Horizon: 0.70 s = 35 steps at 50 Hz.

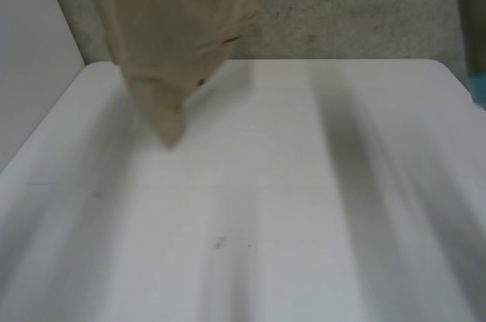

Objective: Fold the shorts.

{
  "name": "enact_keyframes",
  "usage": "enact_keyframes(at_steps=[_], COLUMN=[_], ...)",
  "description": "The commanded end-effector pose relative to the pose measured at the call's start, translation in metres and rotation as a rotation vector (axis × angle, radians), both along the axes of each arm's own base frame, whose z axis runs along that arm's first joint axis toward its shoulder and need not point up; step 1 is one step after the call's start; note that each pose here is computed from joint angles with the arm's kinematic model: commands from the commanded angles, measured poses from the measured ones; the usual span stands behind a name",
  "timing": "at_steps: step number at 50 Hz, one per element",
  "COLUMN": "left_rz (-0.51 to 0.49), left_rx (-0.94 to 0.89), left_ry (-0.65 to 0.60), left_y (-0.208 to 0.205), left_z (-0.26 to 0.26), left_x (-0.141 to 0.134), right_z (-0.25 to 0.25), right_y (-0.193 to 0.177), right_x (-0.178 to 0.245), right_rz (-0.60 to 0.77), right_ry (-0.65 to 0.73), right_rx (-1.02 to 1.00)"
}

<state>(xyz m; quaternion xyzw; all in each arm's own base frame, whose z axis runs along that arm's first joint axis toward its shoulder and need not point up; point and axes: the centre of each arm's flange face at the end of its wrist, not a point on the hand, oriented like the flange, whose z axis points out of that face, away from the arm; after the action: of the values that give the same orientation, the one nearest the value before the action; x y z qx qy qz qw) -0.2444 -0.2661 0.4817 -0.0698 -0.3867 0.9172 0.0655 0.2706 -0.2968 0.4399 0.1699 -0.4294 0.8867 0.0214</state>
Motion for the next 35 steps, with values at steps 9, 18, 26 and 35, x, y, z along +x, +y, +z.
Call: enact_keyframes(at_steps=[9, 18, 26, 35], left_rz=[-0.066, -0.125, -0.105, -0.114], left_rx=[0.385, 0.313, 0.274, 0.319], left_ry=[-0.198, -0.256, -0.281, -0.306], left_y=[0.042, 0.088, 0.101, 0.092], left_z=[-0.132, -0.113, -0.103, -0.116], left_x=[0.002, 0.010, 0.015, 0.008], right_z=[-0.146, -0.171, -0.215, -0.210], right_y=[0.015, 0.023, 0.040, 0.063], right_x=[0.010, 0.029, 0.030, 0.014], right_rz=[0.171, 0.450, 0.531, 0.513], right_ry=[0.175, 0.171, -0.003, -0.099], right_rx=[0.585, 0.740, 1.113, 1.150])
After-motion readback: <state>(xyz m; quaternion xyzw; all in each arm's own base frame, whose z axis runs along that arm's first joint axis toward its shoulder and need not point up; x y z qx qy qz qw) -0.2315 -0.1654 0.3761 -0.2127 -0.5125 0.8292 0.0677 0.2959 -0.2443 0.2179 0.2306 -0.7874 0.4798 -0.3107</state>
